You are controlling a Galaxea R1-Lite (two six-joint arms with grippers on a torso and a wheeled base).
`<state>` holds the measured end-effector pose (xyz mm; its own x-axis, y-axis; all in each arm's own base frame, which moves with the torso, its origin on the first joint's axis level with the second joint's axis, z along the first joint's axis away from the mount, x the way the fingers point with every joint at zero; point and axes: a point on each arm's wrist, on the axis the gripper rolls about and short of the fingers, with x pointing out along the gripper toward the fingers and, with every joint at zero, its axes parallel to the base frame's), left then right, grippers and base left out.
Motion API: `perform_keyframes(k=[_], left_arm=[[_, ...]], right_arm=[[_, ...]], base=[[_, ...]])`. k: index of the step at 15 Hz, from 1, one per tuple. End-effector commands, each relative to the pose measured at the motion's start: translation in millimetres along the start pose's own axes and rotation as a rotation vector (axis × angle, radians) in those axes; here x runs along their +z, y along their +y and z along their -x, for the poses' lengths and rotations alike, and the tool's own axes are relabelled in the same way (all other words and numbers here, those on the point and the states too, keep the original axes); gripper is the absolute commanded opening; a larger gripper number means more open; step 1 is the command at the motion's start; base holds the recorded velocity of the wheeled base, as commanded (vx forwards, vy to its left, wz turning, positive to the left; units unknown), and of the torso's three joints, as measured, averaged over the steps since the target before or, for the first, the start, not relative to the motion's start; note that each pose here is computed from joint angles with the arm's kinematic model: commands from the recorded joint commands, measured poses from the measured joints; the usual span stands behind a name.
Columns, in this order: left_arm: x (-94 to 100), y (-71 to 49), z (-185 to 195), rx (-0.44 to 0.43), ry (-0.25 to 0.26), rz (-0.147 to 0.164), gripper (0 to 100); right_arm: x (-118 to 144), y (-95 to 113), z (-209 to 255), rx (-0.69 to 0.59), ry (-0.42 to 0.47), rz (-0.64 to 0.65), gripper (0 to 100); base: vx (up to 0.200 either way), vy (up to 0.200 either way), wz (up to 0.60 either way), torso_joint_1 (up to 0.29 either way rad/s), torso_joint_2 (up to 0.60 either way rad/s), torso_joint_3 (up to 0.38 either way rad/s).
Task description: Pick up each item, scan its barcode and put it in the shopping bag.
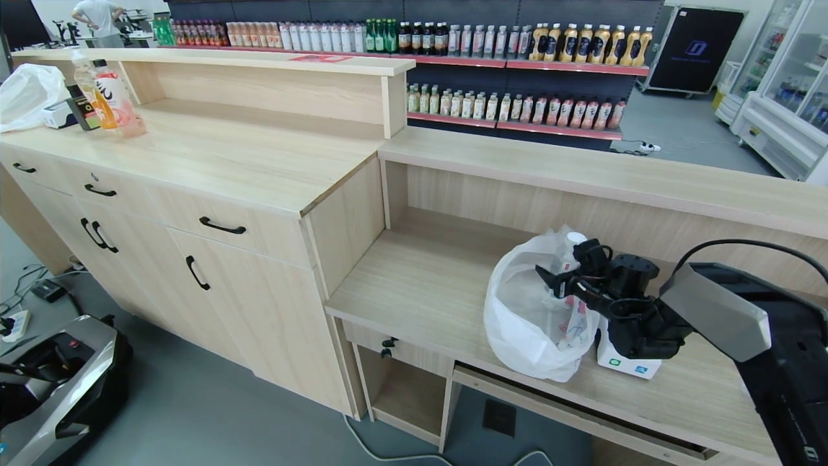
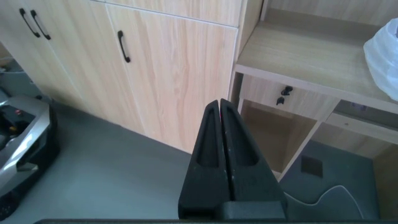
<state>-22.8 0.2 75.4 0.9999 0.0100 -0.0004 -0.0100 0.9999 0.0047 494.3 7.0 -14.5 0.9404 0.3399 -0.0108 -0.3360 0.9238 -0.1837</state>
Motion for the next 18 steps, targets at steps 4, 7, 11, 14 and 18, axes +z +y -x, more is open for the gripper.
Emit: perform_keyframes(k=[4,7,11,14,18], left_arm=[[0.0,0.0,0.0,0.001,0.000,0.000,0],[0.0,0.0,0.0,0.001,0.000,0.000,0],[0.0,0.0,0.0,0.001,0.000,0.000,0],[0.0,0.0,0.0,0.001,0.000,0.000,0],[0.0,0.0,0.0,0.001,0.000,0.000,0]], right_arm=[[43.3,-9.3,-0.3,-0.015,-0.084,0.030,100],[78.8,-0.2,27.7,0.000,-0.064,0.023,100],[142.8,8.7,137.5,-0.038,0.000,0.050,100],[165.5,1.2,204.3,-0.133,0.019,0.144,100],[185.4,-9.6,257.2,-0.256,0.050,0.199,100]], base=[[0.000,0.000,0.00,0.000,0.00,0.000],[0.000,0.000,0.00,0.000,0.00,0.000],[0.000,0.000,0.00,0.000,0.00,0.000],[0.000,0.000,0.00,0.000,0.00,0.000],[0.000,0.000,-0.15,0.001,0.00,0.001]])
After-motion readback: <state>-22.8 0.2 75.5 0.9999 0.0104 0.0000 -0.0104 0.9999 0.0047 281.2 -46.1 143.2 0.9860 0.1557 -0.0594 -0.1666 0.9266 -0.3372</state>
